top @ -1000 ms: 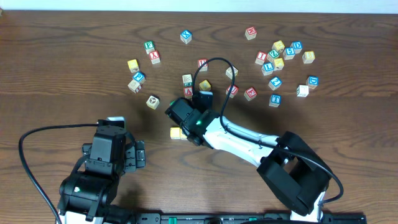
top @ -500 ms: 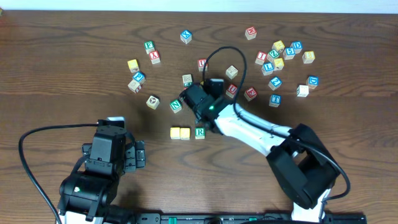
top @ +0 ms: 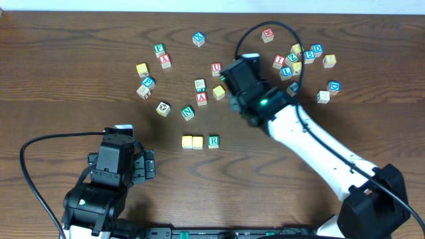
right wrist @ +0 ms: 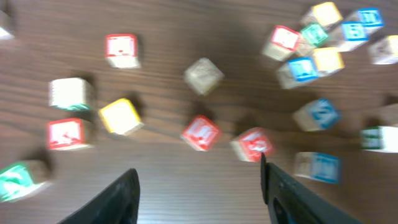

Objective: Spell out CORL
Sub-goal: 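Move the right gripper up to the blue L block in the cluster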

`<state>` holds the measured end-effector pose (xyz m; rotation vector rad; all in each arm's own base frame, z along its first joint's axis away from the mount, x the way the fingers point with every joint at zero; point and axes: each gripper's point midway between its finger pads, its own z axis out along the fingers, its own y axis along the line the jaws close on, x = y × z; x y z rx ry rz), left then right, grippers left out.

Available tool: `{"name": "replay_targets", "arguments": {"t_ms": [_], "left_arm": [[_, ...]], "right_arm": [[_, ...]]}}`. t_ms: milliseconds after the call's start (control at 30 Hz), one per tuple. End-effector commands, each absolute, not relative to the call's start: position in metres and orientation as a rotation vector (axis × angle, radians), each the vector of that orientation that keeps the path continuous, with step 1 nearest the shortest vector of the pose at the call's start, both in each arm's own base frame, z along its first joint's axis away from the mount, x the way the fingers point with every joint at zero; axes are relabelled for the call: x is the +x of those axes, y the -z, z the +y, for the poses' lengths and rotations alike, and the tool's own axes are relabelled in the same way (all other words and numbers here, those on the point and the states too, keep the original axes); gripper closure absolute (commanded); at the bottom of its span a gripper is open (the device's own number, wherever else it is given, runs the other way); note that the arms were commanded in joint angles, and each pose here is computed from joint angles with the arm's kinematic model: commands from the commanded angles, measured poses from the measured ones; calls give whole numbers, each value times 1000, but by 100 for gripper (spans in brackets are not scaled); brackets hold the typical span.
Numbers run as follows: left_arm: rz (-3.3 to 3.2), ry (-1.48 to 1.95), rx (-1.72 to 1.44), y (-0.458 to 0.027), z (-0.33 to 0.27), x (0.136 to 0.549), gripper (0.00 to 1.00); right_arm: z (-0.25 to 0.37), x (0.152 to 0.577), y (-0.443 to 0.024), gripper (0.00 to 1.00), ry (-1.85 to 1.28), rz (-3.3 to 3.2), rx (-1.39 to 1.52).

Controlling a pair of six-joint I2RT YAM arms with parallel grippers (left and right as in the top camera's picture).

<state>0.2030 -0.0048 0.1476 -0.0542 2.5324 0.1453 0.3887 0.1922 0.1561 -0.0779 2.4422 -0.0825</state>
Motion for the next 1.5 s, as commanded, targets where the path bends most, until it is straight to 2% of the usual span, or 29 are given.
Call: {"name": "replay_targets", "arguments": {"t_ms": [0, 233, 433, 600, 967, 1467], "left_arm": [[2532, -146, -72, -148, -3, 203, 1], [2532, -146, -72, -148, -3, 203, 1], [2532, -146, -72, -148, -3, 203, 1], [2532, -146, -72, -148, -3, 203, 1], [2532, -146, -72, -148, -3, 203, 1], [2532, -146, -72, -148, -3, 203, 1]], "right_arm": [[157, 404, -159, 43, 109, 2481, -96], [115, 426, -161, 43, -66, 2533, -73], [94, 435, -166, 46, -10, 2515, -172], [93, 439, -150, 46, 26, 2538, -244], [83, 446, -79, 48, 101, 2676, -325], [68, 461, -79, 49, 120, 2640, -280]]}}
